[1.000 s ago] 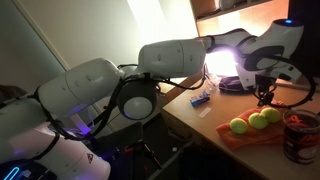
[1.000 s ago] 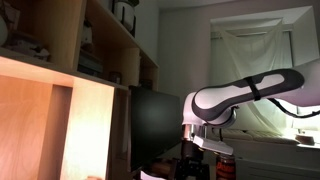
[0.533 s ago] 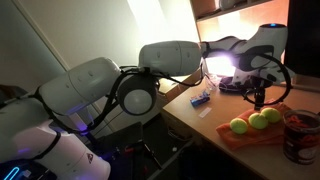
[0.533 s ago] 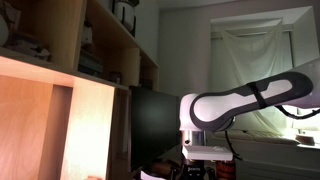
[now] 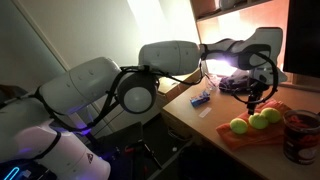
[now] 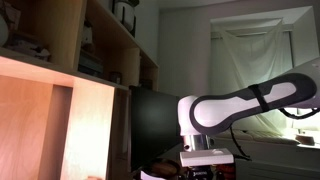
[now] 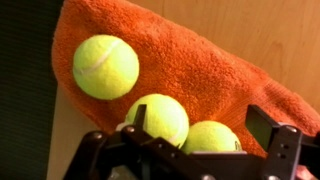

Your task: Put the middle tennis bowl in the can

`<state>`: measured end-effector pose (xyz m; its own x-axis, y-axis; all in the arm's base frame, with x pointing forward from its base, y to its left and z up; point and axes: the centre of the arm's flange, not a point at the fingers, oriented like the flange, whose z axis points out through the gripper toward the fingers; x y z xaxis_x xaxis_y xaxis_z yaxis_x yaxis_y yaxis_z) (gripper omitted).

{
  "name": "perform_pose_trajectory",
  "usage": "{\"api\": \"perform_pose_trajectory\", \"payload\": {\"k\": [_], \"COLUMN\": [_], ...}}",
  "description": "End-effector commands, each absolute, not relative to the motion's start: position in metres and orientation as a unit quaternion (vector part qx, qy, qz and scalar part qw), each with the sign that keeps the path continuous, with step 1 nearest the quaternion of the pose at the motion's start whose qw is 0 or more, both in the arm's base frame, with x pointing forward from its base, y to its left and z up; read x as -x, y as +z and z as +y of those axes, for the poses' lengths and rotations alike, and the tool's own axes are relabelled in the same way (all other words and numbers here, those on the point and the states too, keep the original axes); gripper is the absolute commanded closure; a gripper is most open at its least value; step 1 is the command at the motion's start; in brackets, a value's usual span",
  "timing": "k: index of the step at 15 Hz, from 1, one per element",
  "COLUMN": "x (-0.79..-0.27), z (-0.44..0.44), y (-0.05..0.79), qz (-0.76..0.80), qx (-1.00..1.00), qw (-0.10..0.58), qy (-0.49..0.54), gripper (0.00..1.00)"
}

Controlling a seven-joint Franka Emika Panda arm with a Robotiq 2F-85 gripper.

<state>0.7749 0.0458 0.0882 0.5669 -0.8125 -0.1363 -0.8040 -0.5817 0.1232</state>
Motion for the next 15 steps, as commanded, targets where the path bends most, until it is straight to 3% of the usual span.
{"api": "perform_pose_trajectory", "payload": {"k": [1, 15], "x": [-0.814, -0.806], "z": [0.031, 0.024], "y": [0.076, 0.061], "qz": [-0.473, -0.462], "qx": [-0.876, -0.878], "qw": [0.016, 0.015], "qy": [-0.096, -0.125], "gripper": [0.0, 0.0]}}
